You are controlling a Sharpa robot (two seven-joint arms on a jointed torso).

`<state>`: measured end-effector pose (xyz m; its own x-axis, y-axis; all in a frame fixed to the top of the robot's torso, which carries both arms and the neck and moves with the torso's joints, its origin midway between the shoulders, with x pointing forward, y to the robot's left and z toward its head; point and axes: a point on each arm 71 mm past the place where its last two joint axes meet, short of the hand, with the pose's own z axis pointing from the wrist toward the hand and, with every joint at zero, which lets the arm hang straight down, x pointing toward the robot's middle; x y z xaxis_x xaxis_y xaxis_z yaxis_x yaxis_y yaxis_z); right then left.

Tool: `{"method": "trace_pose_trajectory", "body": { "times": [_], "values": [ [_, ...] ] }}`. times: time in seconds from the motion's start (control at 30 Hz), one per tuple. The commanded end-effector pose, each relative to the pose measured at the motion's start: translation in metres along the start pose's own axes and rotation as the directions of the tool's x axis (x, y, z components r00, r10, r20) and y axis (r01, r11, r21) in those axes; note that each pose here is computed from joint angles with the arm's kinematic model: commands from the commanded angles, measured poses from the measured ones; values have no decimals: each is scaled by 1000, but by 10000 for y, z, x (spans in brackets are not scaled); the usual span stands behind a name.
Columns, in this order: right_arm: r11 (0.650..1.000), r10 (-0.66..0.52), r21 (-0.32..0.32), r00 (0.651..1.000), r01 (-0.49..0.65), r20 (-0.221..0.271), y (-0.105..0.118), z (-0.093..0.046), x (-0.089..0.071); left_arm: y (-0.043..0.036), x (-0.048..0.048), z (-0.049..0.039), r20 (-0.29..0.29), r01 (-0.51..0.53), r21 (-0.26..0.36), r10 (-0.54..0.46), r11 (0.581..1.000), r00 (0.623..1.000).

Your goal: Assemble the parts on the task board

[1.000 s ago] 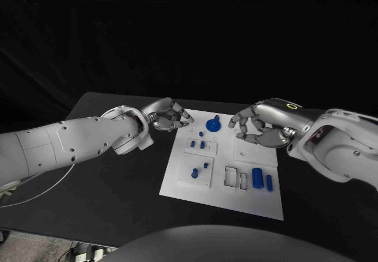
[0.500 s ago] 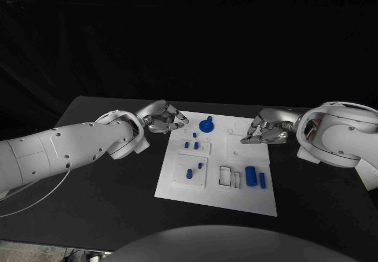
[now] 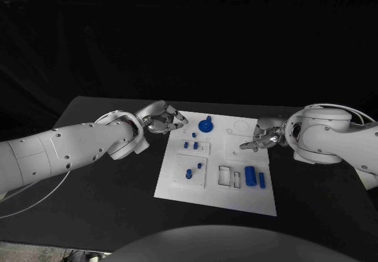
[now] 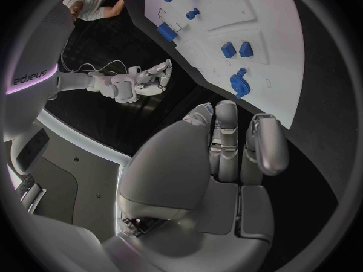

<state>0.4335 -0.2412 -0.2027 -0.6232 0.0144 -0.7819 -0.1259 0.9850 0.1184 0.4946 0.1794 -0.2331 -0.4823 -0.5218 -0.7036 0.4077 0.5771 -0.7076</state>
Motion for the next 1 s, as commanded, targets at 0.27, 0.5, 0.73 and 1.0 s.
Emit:
{"method": "trace_pose_trajectory", "body": {
  "times": [0.27,0.5,0.73,1.0],
  "values": [
    [988,-117,88,987,127,-111,-20,115,102,-9,30,22,-14,8,8,-8,1000,1000],
    [985,-126,91,977,143,-171,6,198,216,-5,36,19,-16,9,9,-9,1000,1000],
    [983,-137,93,971,157,-194,13,228,254,0,39,16,-20,10,7,-10,1000,1000],
    [990,-95,85,970,116,-224,19,237,294,0,52,26,-28,13,6,-13,1000,1000]
  ]
}}
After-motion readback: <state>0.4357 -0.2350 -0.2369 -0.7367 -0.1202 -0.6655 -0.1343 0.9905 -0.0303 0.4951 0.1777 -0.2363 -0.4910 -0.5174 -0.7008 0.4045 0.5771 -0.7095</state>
